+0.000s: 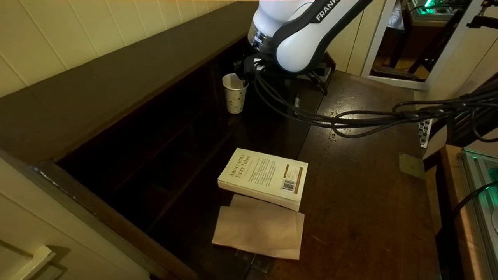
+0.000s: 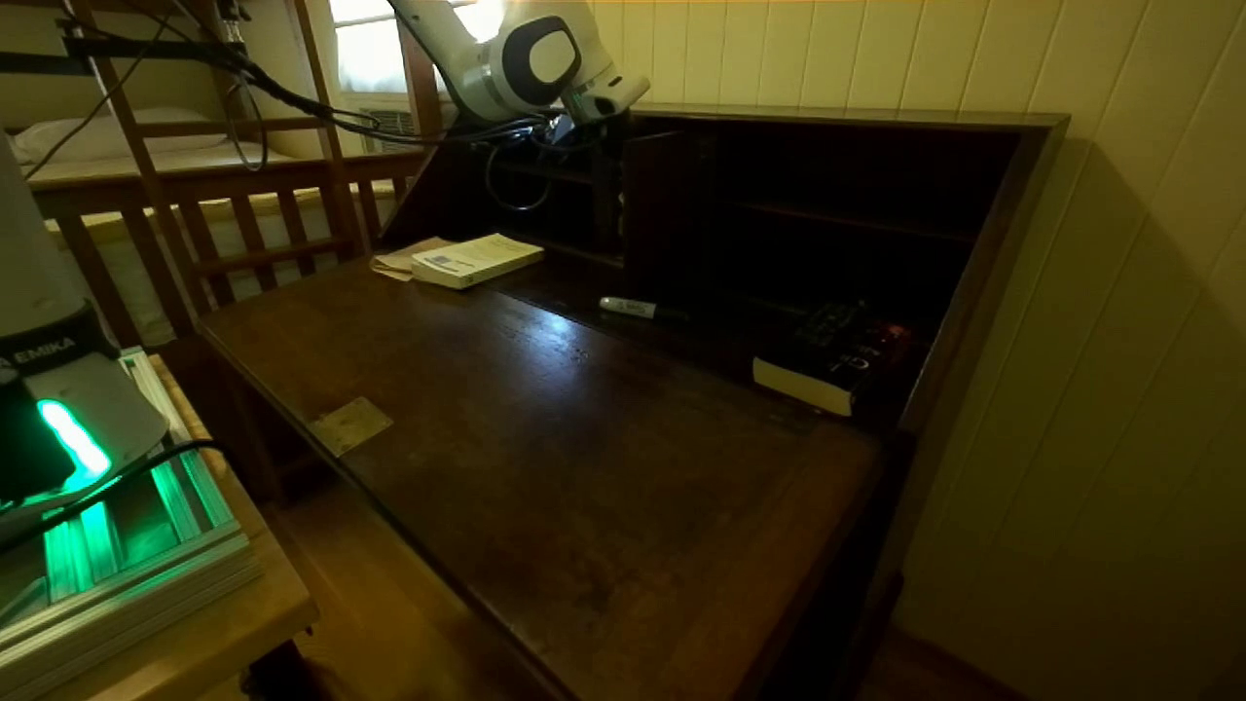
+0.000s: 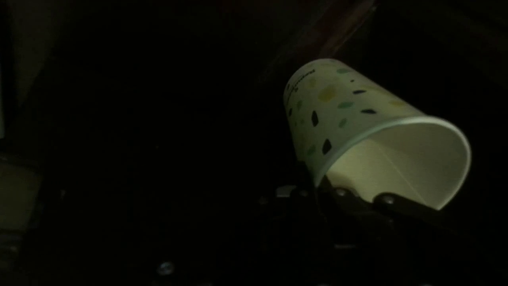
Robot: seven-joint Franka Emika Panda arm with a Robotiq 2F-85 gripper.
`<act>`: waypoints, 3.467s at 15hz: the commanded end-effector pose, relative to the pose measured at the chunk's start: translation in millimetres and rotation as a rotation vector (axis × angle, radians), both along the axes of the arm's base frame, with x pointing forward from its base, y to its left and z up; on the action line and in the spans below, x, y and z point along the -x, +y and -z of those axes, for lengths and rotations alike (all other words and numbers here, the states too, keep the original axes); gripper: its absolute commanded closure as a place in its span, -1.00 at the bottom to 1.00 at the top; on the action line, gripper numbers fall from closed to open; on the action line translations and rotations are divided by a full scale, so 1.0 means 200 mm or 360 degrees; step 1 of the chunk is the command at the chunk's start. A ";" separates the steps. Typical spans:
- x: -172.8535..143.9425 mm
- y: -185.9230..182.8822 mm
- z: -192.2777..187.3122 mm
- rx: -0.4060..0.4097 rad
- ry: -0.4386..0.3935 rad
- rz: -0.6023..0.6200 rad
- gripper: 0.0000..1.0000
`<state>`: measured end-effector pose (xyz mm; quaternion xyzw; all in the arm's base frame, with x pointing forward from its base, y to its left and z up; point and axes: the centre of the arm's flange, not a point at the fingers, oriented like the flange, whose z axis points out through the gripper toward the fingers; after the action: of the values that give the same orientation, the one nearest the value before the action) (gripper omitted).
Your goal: Remove the marker from the cup, then put the cup in the cabinet and close the cabinet door
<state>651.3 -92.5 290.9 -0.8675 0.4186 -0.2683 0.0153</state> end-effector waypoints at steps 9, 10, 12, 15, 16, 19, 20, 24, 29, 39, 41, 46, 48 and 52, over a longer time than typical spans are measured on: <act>-0.16 0.06 0.03 -0.0020 -0.0102 0.0034 0.99; -0.16 0.06 0.04 -0.0020 -0.0103 0.0035 0.99; -0.17 0.07 0.04 -0.0022 -0.0107 0.0037 0.91; -0.17 0.07 0.03 -0.0020 -0.0115 0.0036 0.34; -0.17 0.07 0.02 -0.0022 -0.0119 0.0034 0.23; -0.17 0.07 -0.01 -0.0024 -0.0147 0.0027 -0.20; -0.17 0.08 -0.01 -0.0023 -0.0162 0.0022 -0.33; -0.15 0.10 -0.04 -0.0033 -0.0212 -0.0006 -0.89; -0.13 0.16 -0.02 -0.0037 -0.0197 -0.0049 -0.55; -0.03 0.20 -0.04 0.0142 -0.0313 -0.0182 -0.93; 0.00 0.21 -0.05 0.0192 -0.0346 -0.0211 -0.92; 0.06 0.24 -0.06 0.0260 -0.0347 -0.0297 -0.95; 0.08 0.24 -0.07 0.0278 -0.0341 -0.0325 -0.93; 0.14 0.27 -0.11 0.0321 -0.0302 -0.0431 -0.95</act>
<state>644.1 -60.9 297.0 -0.8711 0.3049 -0.3851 -0.0033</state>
